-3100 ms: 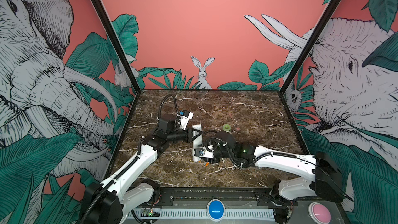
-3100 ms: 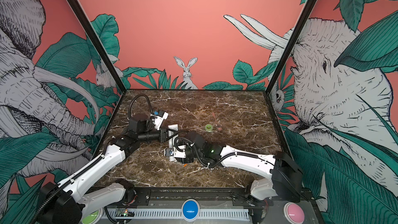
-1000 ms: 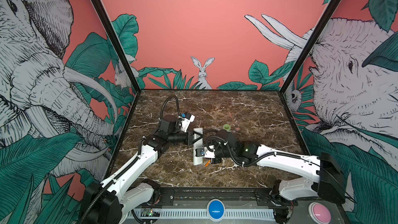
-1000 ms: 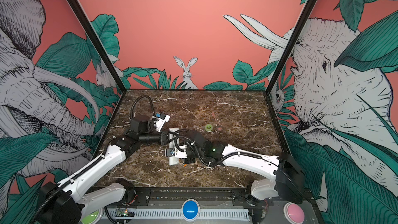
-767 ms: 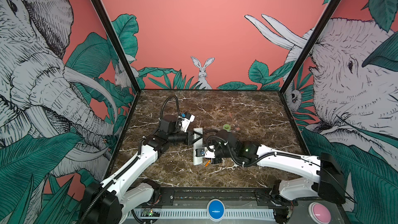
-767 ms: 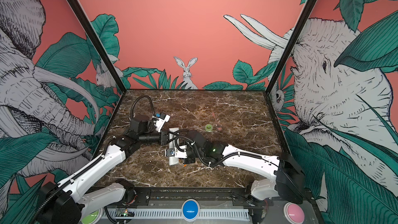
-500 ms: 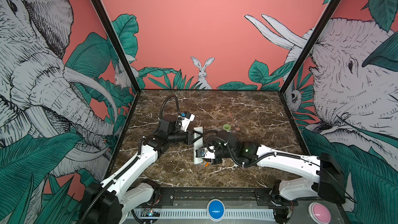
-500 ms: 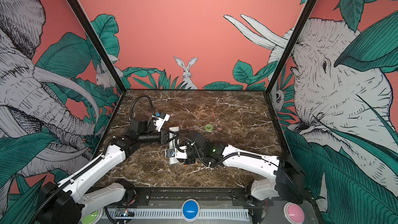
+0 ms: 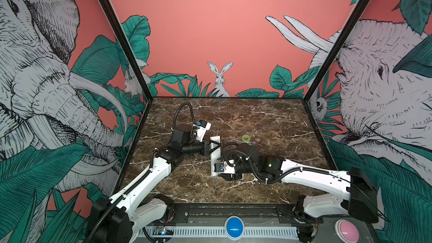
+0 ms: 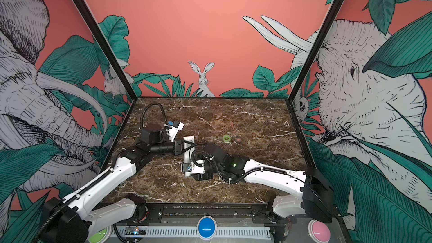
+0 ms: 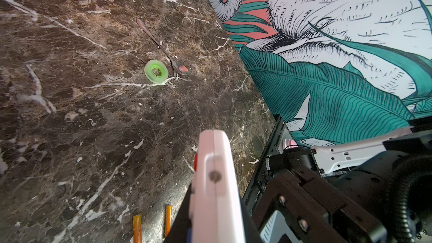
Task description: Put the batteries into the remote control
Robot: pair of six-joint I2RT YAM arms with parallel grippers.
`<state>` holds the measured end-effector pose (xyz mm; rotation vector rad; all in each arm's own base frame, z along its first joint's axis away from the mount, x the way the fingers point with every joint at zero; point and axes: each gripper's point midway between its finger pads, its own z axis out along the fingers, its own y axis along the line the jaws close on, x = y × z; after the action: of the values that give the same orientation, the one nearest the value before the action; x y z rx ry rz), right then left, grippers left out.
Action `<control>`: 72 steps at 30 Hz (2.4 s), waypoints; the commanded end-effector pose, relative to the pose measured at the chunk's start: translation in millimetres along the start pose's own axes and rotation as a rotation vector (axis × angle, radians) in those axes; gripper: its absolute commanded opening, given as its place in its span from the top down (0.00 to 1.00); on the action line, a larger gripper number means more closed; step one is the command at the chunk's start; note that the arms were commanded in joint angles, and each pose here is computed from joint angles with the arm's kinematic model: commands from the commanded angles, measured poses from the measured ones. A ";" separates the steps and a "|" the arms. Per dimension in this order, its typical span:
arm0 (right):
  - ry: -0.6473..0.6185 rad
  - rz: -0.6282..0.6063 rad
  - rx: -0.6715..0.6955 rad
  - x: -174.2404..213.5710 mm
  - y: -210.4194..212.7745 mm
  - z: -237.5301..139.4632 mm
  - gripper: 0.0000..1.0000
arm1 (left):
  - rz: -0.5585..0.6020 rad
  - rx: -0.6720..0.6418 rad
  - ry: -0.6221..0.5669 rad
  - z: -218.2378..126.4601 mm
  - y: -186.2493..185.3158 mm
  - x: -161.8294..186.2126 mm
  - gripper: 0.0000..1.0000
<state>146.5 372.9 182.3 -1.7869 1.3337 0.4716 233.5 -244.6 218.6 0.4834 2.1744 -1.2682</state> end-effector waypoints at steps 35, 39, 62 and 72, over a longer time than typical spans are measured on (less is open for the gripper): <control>-0.034 0.983 0.068 21.8 -67.9 20.6 0.26 | -0.178 -0.212 -0.395 -7.1 54.7 -22.1 1.00; -0.013 0.984 0.061 27.8 -65.2 27.8 0.28 | -0.179 -0.210 -0.389 -4.8 54.0 -22.5 1.00; 0.008 0.976 0.047 33.6 -65.7 43.4 0.50 | -0.176 -0.198 -0.368 1.1 51.2 -20.9 1.00; -0.006 0.970 0.041 32.5 -64.4 44.3 0.59 | -0.175 -0.188 -0.362 1.7 49.4 -20.3 1.00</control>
<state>221.2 384.4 145.6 -0.9902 2.2049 0.9077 277.2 -217.8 182.2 -0.0282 2.0822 -1.0761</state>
